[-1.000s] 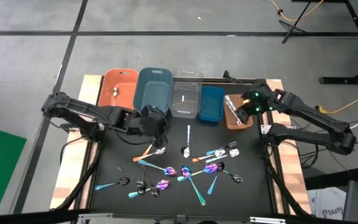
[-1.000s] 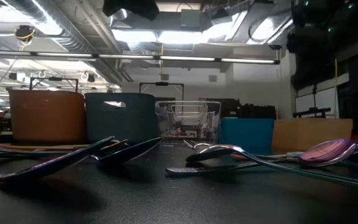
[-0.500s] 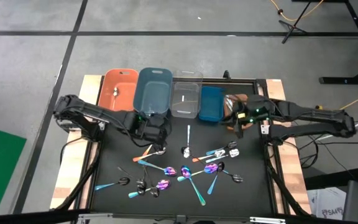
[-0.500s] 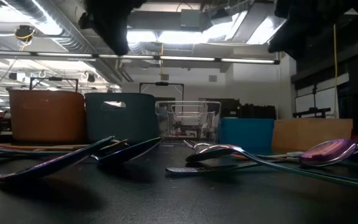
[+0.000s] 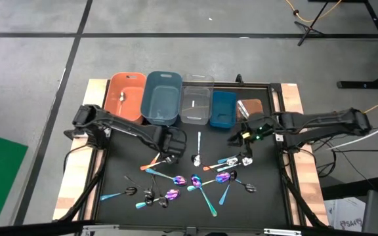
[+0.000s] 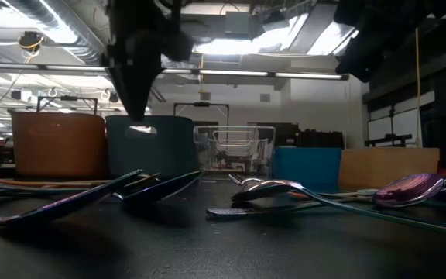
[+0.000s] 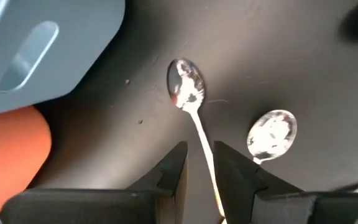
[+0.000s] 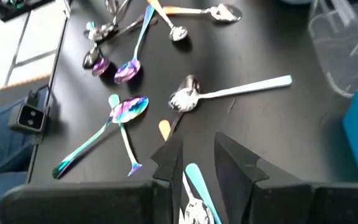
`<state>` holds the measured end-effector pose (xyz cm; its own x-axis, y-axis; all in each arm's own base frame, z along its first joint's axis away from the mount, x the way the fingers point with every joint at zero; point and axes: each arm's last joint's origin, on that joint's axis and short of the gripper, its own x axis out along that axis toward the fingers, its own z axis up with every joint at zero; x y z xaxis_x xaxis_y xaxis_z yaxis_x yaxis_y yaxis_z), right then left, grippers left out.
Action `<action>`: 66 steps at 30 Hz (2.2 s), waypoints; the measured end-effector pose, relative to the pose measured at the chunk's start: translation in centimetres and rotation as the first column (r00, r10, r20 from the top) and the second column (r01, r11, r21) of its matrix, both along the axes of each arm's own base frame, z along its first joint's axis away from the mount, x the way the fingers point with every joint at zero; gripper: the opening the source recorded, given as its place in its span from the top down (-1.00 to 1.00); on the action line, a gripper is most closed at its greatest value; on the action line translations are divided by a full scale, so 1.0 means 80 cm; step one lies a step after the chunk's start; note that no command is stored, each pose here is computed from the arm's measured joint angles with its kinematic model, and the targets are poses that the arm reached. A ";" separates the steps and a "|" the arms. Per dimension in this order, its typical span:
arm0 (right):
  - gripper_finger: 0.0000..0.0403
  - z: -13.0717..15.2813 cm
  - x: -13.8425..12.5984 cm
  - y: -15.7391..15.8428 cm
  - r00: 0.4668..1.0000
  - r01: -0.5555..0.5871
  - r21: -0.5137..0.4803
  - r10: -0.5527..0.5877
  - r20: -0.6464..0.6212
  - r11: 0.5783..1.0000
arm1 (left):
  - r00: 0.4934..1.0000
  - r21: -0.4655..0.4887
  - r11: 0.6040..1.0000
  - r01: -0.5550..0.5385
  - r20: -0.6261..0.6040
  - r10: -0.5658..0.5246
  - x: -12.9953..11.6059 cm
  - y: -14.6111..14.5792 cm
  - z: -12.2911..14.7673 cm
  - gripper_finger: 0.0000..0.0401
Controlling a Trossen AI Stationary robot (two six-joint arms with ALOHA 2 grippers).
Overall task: Sort silverware by color (type)
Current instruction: Put the orange spoon into the left orange bin
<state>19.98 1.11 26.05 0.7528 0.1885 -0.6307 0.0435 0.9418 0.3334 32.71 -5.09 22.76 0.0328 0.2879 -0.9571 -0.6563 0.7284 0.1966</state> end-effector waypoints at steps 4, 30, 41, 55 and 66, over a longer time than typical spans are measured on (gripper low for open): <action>0.60 -0.006 0.005 0.004 1.000 -0.010 -0.010 0.010 -0.025 1.000 | 0.999 -0.010 1.000 -0.006 -0.040 0.005 0.003 0.010 -0.018 0.65; 0.60 -0.008 0.006 0.005 0.999 0.021 -0.048 -0.023 -0.032 0.999 | 0.998 -0.095 0.994 -0.048 0.040 0.052 -0.016 0.022 -0.107 0.67; 0.60 -0.008 0.006 0.005 0.999 0.021 -0.048 -0.023 -0.033 0.999 | 0.998 -0.080 0.996 -0.042 0.042 0.046 -0.016 0.024 -0.106 0.97; 0.60 -0.008 0.006 0.005 0.999 0.021 -0.048 -0.023 -0.033 0.999 | 0.999 -0.090 0.996 -0.017 0.039 0.021 -0.017 0.023 -0.104 0.99; 0.60 -0.008 0.006 0.005 0.999 0.022 -0.048 -0.023 -0.033 0.999 | 0.993 -0.105 0.994 -0.007 0.116 0.019 -0.022 0.023 -0.076 1.00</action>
<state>20.47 1.49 25.40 0.7350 0.1405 -0.6634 0.0753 0.9553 0.2857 30.97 -3.22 16.70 0.1428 0.1877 -0.9718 -0.6801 0.7319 0.0414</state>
